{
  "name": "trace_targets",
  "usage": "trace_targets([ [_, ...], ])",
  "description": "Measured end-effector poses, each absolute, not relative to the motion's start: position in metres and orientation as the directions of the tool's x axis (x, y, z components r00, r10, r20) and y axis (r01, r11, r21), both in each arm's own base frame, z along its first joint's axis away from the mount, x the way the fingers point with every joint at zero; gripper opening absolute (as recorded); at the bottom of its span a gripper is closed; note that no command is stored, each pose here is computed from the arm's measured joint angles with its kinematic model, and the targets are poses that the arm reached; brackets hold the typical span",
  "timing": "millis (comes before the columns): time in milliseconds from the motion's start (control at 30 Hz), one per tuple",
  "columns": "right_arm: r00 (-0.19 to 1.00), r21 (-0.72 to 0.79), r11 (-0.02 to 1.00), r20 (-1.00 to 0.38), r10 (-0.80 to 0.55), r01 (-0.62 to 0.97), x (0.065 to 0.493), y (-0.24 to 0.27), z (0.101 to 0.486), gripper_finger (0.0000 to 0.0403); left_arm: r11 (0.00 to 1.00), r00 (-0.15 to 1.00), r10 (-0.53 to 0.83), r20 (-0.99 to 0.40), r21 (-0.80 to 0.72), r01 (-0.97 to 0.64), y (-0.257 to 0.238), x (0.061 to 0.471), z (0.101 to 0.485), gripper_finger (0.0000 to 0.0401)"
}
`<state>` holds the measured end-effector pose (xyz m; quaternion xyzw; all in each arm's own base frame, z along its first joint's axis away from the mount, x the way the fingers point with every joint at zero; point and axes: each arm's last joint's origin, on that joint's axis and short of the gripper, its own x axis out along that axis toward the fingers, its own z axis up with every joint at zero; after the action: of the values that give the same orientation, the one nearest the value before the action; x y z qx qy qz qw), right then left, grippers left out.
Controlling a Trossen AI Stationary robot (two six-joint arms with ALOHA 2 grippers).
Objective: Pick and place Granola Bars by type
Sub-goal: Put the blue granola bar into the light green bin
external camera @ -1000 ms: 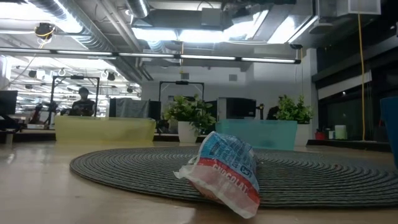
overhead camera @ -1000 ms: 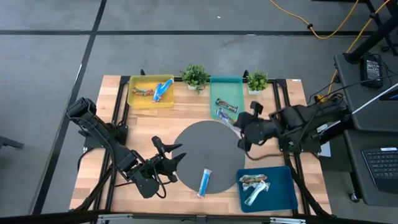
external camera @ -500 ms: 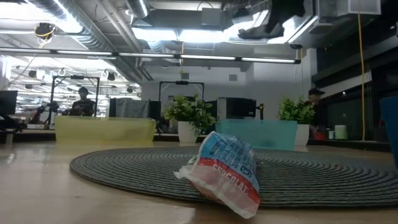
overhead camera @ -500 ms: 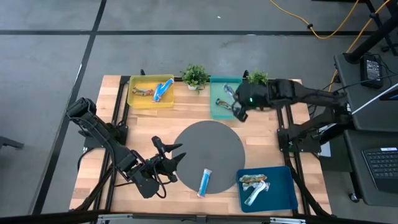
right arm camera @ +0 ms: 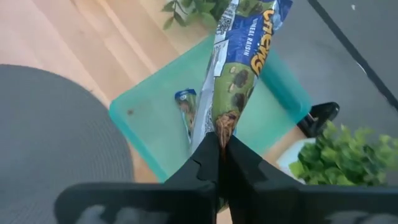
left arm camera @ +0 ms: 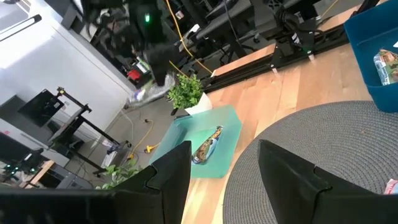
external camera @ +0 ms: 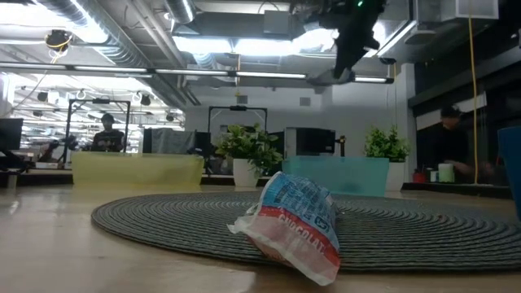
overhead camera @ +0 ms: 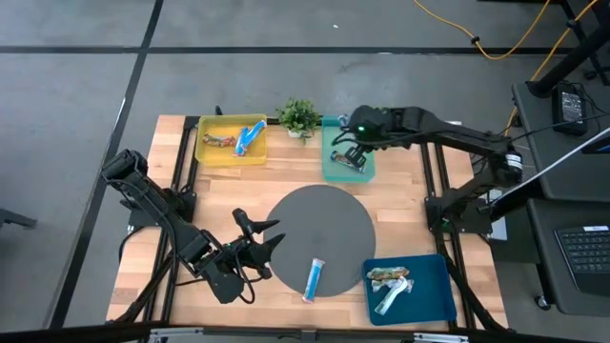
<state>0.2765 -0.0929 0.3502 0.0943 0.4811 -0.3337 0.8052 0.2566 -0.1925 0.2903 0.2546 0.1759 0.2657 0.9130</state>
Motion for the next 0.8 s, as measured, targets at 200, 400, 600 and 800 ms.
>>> trace_targets([
  [200,0.210,-0.220,0.743,-0.874,-0.438,0.632,0.293,-0.121,0.321,0.0034,0.730,0.797,0.574,-0.187,0.557,-0.395,-0.193,0.257,0.290,0.0177],
  [400,0.115,-0.249,0.722,-0.903,-0.414,0.645,0.299,-0.145,0.297,0.0018,0.754,0.810,0.548,-0.211,0.544,-0.368,-0.193,0.257,0.289,0.0177],
  [600,0.068,-0.245,0.723,-0.925,-0.374,0.646,0.308,-0.161,0.274,0.0022,0.773,0.816,0.535,-0.221,0.519,-0.366,-0.194,0.257,0.289,0.0177],
  [800,0.060,-0.244,0.730,-0.930,-0.363,0.639,0.316,-0.172,0.246,0.0030,0.787,0.819,0.526,-0.229,0.495,-0.367,-0.194,0.257,0.289,0.0177],
])
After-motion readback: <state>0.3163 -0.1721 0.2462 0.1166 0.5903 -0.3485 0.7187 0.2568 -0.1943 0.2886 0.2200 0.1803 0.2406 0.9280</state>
